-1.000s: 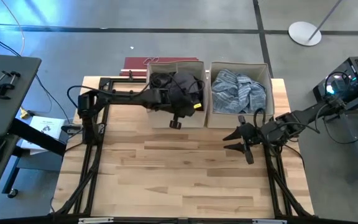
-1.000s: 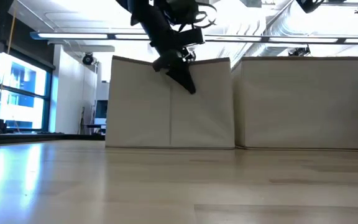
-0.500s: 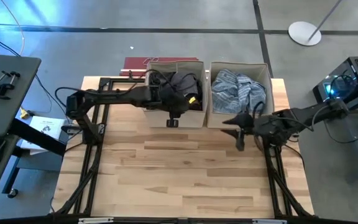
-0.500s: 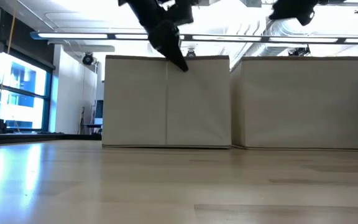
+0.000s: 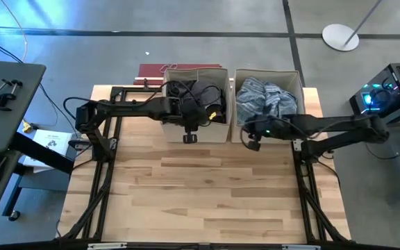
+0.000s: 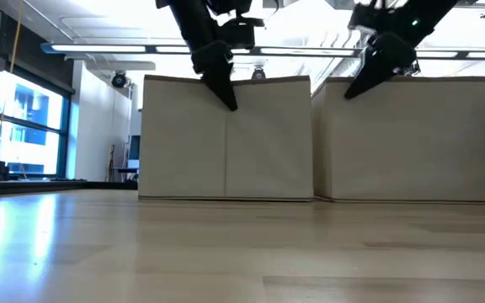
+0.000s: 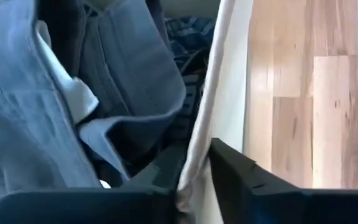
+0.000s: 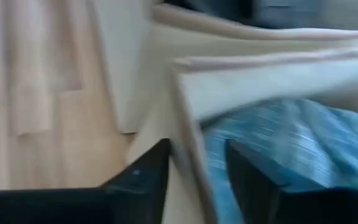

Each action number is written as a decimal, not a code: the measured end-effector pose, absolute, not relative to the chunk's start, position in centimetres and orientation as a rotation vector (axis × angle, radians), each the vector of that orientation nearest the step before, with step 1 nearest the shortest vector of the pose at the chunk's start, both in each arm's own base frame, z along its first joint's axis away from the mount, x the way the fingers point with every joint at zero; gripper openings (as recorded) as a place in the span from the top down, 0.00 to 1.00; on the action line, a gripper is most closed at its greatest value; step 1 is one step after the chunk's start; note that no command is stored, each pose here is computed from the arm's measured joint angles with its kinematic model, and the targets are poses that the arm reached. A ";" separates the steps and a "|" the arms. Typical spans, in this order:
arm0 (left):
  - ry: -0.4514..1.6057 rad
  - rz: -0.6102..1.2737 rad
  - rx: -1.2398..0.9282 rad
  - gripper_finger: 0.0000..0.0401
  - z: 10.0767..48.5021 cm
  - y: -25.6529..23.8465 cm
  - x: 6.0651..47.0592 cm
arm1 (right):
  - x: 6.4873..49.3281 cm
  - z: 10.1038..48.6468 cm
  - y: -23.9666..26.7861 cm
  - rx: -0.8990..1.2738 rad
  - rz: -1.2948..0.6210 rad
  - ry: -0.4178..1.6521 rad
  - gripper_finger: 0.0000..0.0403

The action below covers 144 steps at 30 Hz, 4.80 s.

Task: Sort clothes
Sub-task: Adjust the laundry organizers, then return to Home Position

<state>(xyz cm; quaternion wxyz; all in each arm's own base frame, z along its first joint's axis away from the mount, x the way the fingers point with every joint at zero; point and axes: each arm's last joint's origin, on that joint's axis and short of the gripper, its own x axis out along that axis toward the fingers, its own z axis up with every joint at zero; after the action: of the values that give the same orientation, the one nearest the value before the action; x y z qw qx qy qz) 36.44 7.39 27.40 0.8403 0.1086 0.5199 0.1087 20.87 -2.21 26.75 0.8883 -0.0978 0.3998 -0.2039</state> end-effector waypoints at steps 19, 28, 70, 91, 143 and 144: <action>1.204 0.348 0.144 1.00 27.1 4.7 35.4 | 27.8 23.4 -2.9 -0.342 -0.061 0.708 0.99; 1.217 0.336 0.182 0.99 27.1 6.3 35.3 | 27.8 23.4 -4.0 -0.432 -0.069 0.707 0.95; 0.463 -0.031 -0.061 0.98 34.1 -12.3 22.0 | 12.4 25.0 16.2 0.207 0.109 0.267 0.92; 0.033 0.116 -0.280 1.00 27.1 -0.3 12.7 | 9.1 24.5 4.4 0.345 0.075 -0.093 1.00; 0.136 0.022 -0.041 1.00 17.6 -1.4 11.3 | 10.1 16.7 1.0 0.225 -0.057 -0.002 1.00; 0.134 0.022 -0.034 1.00 17.7 -1.4 11.3 | 10.1 16.7 1.0 0.214 -0.057 -0.010 1.00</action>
<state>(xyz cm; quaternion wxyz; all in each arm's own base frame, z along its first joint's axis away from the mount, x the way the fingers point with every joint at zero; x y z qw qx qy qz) 11.26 -1.36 17.65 0.9975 -0.0172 0.0670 0.0111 10.07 0.98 16.74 0.9939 0.1066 -0.0050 -0.0285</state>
